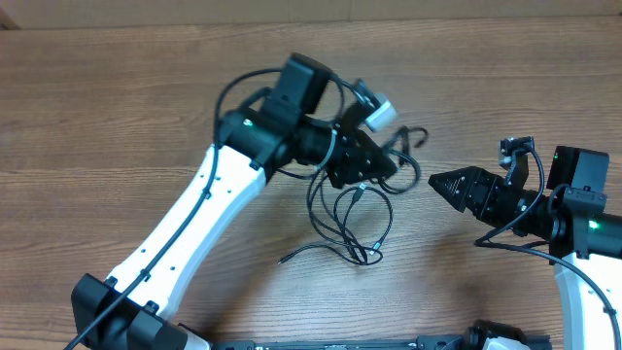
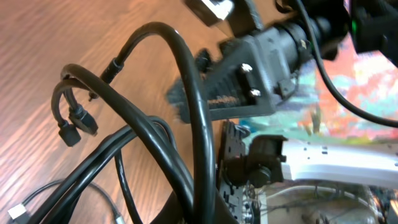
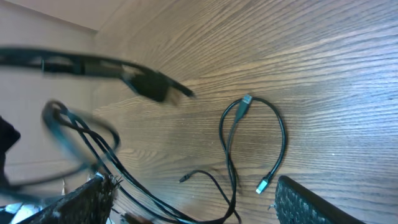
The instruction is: Untangle cables
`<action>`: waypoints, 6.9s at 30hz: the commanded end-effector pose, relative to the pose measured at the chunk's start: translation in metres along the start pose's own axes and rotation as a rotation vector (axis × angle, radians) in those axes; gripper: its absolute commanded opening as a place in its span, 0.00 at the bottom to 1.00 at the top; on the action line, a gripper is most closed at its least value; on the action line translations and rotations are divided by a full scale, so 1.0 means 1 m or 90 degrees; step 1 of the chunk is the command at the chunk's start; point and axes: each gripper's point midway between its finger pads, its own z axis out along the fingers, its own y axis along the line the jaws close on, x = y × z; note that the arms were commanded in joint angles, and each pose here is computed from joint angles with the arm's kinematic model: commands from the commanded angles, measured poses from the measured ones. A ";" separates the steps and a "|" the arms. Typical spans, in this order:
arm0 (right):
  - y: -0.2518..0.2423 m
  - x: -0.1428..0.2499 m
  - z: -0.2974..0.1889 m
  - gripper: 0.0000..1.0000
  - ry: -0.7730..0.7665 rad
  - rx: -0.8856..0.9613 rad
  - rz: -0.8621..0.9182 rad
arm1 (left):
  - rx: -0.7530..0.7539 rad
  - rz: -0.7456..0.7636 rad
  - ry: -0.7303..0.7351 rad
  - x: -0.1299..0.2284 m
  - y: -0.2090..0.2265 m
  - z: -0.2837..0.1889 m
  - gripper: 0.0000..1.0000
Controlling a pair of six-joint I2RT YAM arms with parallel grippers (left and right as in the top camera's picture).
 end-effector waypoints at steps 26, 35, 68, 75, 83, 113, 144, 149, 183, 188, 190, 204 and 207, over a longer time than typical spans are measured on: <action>0.000 -0.004 -0.003 0.84 -0.010 0.010 -0.007 | -0.002 -0.846 -0.273 -0.079 0.051 -0.047 0.04; 0.000 -0.004 -0.003 0.84 -0.010 0.010 -0.007 | -0.166 -0.994 -0.653 -0.093 0.132 -0.105 0.04; 0.001 -0.005 -0.003 0.85 -0.014 0.009 -0.011 | -0.648 -0.884 -0.681 0.006 0.203 -0.207 1.00; 0.001 -0.006 -0.003 0.88 -0.014 0.009 -0.011 | -0.807 -0.858 -0.398 0.079 0.186 -0.196 1.00; 0.001 -0.006 -0.003 0.91 -0.015 0.008 -0.012 | -0.876 -0.824 -0.160 0.131 0.160 -0.194 1.00; 0.046 0.029 0.090 0.98 0.124 0.001 -0.177 | -0.981 -0.628 -0.033 0.135 0.170 -0.234 1.00; 0.097 0.092 0.246 0.87 0.152 -0.057 -0.386 | -0.891 -0.709 -0.056 0.147 0.180 -0.248 1.00; 0.092 0.096 0.249 0.83 0.161 -0.050 -0.385 | -0.891 -0.709 -0.056 0.147 0.180 -0.248 1.00; 0.072 0.108 0.261 0.23 0.199 -0.025 -0.371 | -0.890 -0.709 -0.056 0.147 0.180 -0.247 1.00; 0.072 0.108 0.260 0.04 0.200 -0.024 -0.371 | -0.891 -0.709 -0.056 0.147 0.180 -0.248 1.00; 0.071 0.109 0.260 0.04 0.202 -0.022 -0.370 | -0.891 -0.709 -0.056 0.147 0.180 -0.248 1.00; 0.102 0.071 0.211 0.04 0.130 -0.041 -0.338 | -0.890 -0.709 -0.056 0.147 0.180 -0.247 1.00; 0.121 0.054 0.187 0.04 0.085 -0.067 -0.343 | -0.890 -0.709 -0.056 0.147 0.180 -0.247 1.00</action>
